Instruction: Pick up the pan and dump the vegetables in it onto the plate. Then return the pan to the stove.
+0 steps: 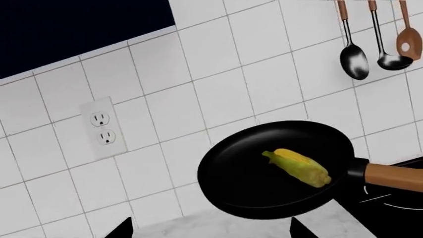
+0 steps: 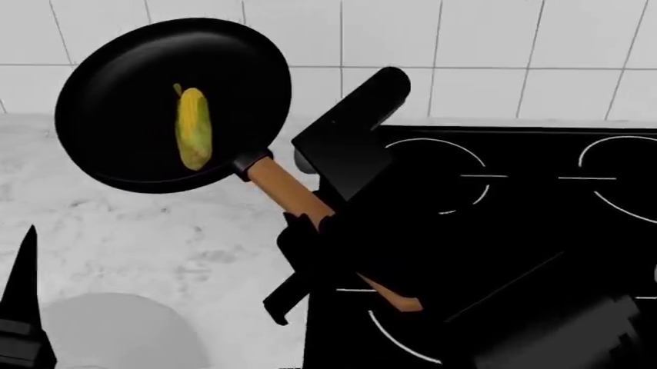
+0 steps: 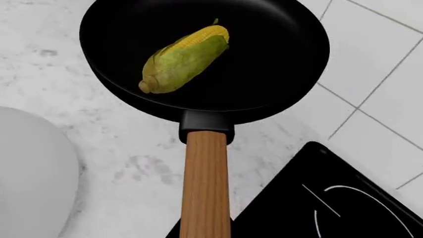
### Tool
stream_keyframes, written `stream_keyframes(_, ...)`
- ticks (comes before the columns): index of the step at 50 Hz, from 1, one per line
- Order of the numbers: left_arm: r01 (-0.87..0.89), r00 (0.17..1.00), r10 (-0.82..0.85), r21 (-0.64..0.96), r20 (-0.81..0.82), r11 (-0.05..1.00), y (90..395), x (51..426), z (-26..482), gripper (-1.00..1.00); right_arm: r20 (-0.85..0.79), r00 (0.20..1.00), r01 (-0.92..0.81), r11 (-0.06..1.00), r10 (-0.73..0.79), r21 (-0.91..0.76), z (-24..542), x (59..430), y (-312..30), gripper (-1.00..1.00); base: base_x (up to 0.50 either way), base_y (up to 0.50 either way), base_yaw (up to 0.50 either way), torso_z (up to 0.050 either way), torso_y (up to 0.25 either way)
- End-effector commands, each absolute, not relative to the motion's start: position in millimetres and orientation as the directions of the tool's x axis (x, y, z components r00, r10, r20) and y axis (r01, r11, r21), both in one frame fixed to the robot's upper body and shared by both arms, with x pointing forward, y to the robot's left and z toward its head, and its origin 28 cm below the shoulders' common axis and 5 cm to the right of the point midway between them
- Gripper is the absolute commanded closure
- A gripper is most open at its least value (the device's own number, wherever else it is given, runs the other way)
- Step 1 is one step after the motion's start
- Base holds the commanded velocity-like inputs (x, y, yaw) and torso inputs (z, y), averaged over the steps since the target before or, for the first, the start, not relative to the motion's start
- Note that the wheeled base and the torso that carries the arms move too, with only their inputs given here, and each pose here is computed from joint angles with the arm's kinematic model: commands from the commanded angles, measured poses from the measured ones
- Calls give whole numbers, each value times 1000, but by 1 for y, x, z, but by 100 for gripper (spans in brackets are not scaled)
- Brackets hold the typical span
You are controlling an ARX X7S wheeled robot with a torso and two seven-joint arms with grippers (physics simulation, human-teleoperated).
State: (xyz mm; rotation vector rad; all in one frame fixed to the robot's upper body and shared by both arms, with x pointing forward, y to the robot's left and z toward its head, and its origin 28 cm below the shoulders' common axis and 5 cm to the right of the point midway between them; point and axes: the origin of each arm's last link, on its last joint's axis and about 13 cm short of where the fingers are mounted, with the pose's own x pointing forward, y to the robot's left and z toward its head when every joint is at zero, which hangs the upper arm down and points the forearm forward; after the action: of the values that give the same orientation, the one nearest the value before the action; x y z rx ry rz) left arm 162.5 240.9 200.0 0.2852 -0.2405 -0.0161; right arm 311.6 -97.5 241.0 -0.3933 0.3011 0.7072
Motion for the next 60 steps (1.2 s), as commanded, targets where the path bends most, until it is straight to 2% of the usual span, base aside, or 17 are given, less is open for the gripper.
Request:
stream_keyframes(1,-26,968,-39,254,249,967,243,166,206,-100,-286,765,-642,717,577,-270,263,315,-101,100,0,500,0,0,0)
stream_keyframes(10,-23,968,-43,258,246,966,242,166,206,-100,-267,776,-628,736,571,-251,265,317,-103,100,0,480,0,0,4)
stream_keyframes(17,-24,968,-41,256,246,966,242,165,206,-100,-252,780,-625,742,573,-245,264,310,-103,100,0,0,0,0,2)
stream_keyframes(20,-22,969,-42,253,245,967,243,166,205,-100,-237,814,-581,746,531,-324,265,302,-104,100,0,0,0,0,3)
stream_keyframes(27,-23,968,-41,251,246,968,243,165,204,-100,-215,830,-557,739,514,-379,267,286,-103,100,0,0,0,0,3)
stream_keyframes(46,-24,969,-37,240,246,971,244,164,202,-100,-217,822,-566,715,527,-411,256,261,-101,100,0,0,0,0,3)
stream_keyframes(60,-22,968,-38,235,248,972,244,162,200,-100,-185,866,-487,705,464,-516,257,240,-103,100,0,0,0,0,2)
